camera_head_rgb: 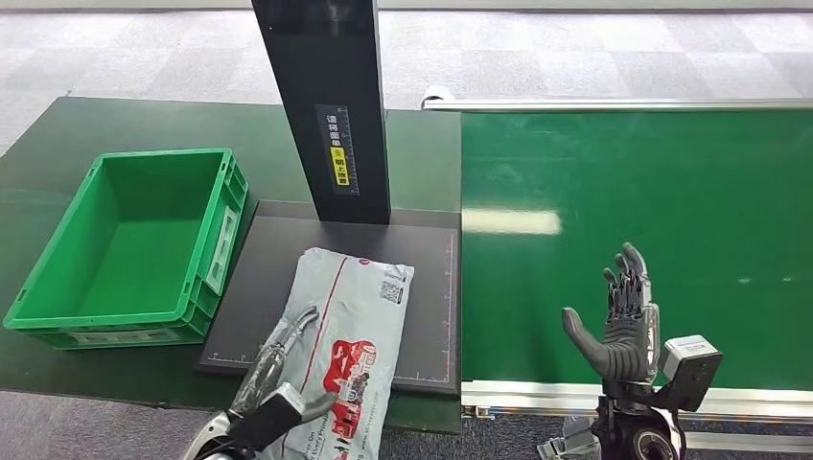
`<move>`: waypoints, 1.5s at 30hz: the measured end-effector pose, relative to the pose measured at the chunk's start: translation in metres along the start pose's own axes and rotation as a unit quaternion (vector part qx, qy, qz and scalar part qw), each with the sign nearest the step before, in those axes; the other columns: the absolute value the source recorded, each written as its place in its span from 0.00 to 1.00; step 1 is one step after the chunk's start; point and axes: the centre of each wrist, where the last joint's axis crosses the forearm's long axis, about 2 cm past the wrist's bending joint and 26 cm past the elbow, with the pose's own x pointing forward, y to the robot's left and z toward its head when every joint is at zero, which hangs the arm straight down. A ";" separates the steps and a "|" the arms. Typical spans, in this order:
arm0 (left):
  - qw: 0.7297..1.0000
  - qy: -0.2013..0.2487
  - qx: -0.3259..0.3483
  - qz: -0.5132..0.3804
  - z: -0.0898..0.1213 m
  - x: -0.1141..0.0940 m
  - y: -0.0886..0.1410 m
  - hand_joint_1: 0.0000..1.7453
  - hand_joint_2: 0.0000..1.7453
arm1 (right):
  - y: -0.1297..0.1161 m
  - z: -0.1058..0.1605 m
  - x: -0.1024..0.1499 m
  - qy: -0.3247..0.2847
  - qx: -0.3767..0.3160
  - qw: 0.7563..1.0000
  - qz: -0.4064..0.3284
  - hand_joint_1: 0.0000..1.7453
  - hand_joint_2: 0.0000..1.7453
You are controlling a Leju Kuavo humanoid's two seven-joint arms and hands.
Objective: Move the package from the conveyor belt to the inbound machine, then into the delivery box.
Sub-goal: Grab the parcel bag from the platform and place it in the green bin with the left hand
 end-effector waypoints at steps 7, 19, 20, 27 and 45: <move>0.995 -0.035 -0.072 -0.057 -0.005 0.015 -0.021 0.00 1.00 | -0.004 0.008 0.003 -0.004 -0.020 1.000 0.004 0.00 1.00; 0.951 -0.057 -0.090 -0.290 -0.020 0.025 -0.042 0.99 1.00 | -0.007 0.013 0.013 -0.032 -0.030 0.999 0.002 0.00 1.00; 0.949 -0.056 -0.087 -0.298 -0.022 0.024 -0.041 1.00 1.00 | -0.007 0.013 0.013 -0.034 -0.031 0.999 0.002 0.00 1.00; 0.948 -0.052 -0.067 -0.308 -0.030 0.024 -0.035 1.00 1.00 | -0.006 0.011 0.017 -0.043 -0.033 0.999 0.001 0.00 1.00; 0.976 -0.163 -0.050 0.139 -0.020 0.040 0.029 1.00 1.00 | -0.005 0.022 0.015 -0.037 -0.051 0.998 -0.003 0.00 1.00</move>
